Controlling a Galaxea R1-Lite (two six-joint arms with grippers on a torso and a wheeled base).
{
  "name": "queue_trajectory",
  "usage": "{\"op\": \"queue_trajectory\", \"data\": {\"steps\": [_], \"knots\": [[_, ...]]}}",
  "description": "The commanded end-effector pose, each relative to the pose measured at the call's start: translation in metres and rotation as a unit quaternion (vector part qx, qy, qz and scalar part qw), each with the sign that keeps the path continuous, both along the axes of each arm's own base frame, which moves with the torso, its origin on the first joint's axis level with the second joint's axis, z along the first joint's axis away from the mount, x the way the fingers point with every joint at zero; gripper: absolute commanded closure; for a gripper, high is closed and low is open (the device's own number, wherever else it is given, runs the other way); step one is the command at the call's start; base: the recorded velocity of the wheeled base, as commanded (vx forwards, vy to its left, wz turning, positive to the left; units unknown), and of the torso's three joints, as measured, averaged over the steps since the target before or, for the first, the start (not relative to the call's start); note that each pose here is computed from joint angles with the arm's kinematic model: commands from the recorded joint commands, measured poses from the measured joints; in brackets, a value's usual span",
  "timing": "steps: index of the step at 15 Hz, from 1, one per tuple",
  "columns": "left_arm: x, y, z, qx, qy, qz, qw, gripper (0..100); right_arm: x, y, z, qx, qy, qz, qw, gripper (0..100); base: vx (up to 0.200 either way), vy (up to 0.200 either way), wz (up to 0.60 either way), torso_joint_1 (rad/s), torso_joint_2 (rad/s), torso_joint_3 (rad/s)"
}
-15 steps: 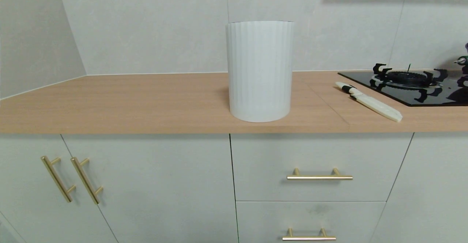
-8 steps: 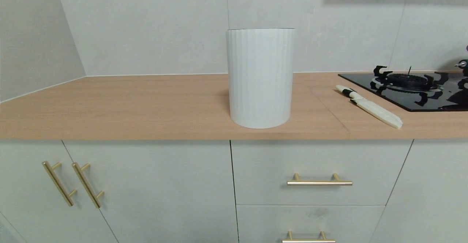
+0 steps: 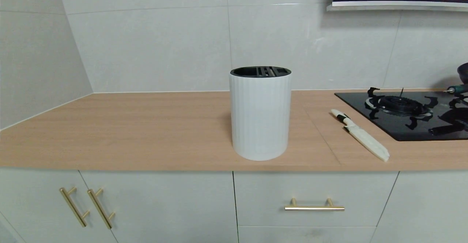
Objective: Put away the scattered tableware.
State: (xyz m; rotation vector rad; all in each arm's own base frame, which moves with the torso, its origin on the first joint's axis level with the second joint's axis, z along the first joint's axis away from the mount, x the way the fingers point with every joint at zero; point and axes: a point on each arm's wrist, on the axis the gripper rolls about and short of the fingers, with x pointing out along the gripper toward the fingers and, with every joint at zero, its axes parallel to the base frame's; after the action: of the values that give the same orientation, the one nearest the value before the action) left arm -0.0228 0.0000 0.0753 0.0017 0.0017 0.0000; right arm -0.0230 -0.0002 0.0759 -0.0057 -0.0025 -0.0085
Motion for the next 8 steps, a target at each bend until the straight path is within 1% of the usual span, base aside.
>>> {"op": "queue_trajectory", "data": {"steps": [1, 8], "knots": [[0.0000, 0.0000, 0.0000, 0.000, 0.000, 0.001, 1.0000, 0, 0.0001, 0.0000, 0.0000, 0.000, 0.001, 0.000, 1.000, 0, 0.000, 0.000, 0.00, 0.183, -0.47, -0.281], [0.0000, 0.0000, 0.0000, 0.000, 0.000, 0.000, 1.0000, 0, 0.0001, 0.0000, 0.0000, 0.000, 0.001, 0.000, 1.000, 0, 0.000, 0.000, 0.00, 0.206, -0.49, -0.279]]}}
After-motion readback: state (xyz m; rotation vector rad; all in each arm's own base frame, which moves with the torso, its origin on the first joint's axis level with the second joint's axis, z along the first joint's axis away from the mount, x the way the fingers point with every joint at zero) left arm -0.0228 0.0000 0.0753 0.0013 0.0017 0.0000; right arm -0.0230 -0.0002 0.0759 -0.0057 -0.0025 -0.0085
